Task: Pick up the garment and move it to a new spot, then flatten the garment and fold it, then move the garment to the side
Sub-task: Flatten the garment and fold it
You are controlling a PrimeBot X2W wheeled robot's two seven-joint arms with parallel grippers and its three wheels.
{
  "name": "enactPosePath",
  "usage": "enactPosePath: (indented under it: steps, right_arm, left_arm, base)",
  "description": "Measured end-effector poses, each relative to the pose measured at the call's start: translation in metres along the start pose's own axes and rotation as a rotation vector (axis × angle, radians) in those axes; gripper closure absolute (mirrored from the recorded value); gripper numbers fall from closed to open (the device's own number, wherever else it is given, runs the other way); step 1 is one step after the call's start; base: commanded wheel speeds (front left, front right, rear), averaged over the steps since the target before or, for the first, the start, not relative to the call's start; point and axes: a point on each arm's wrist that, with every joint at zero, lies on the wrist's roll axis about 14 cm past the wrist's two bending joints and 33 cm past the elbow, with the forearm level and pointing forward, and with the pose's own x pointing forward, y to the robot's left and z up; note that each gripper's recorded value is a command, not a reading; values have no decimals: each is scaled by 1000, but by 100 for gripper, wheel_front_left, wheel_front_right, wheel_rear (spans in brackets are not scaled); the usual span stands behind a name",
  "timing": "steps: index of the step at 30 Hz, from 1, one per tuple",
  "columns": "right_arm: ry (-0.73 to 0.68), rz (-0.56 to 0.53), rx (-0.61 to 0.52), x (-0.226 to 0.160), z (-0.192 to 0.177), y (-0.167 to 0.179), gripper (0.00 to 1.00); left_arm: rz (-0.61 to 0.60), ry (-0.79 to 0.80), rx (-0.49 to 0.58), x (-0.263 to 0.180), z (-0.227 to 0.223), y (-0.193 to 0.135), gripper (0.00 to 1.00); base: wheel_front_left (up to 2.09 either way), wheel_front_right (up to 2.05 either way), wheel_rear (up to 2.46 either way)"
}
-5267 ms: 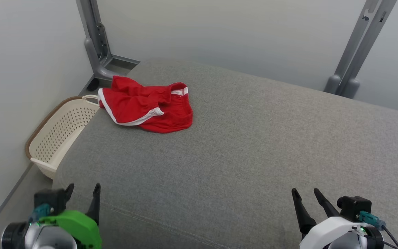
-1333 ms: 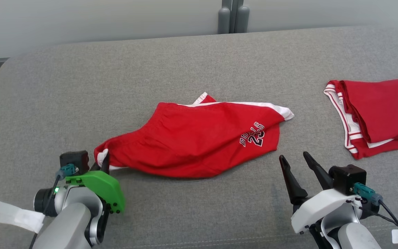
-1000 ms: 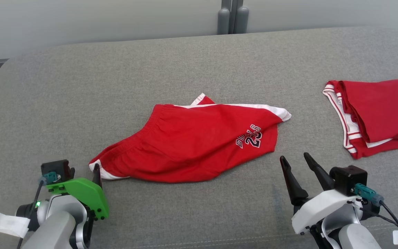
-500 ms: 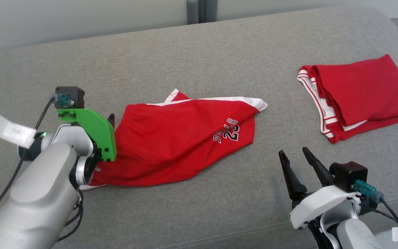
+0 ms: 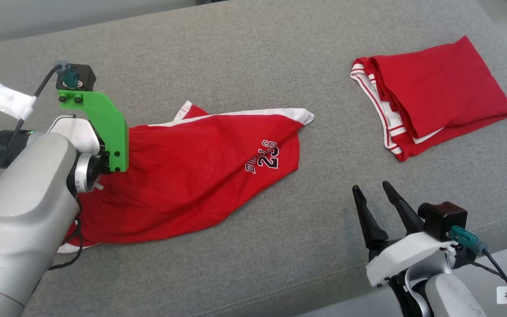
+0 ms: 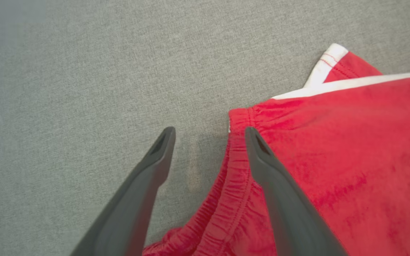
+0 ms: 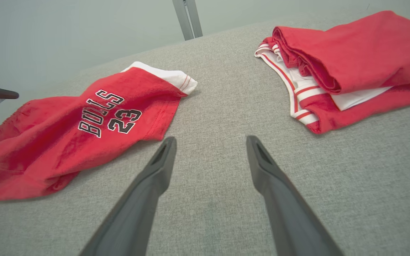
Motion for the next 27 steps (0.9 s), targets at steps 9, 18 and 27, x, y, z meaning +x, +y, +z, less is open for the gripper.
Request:
enactPosePath:
  steps: [9,18,27]
  right_arm:
    - [21,-25,-1,6,-9,-9,0]
    - [28,-16,-3,8,-11,-6,0]
    - [22,-4,-11,13,-10,-3,0]
  left_arm:
    - [-56,72,-41,19,-9,-13,0]
    - [-126,98,-47,22,-18,-33,52]
    - [-122,-7,-53,16,-5,-29,100]
  base:
    - [0,0,0]
    - [0,0,0]
    - [0,0,0]
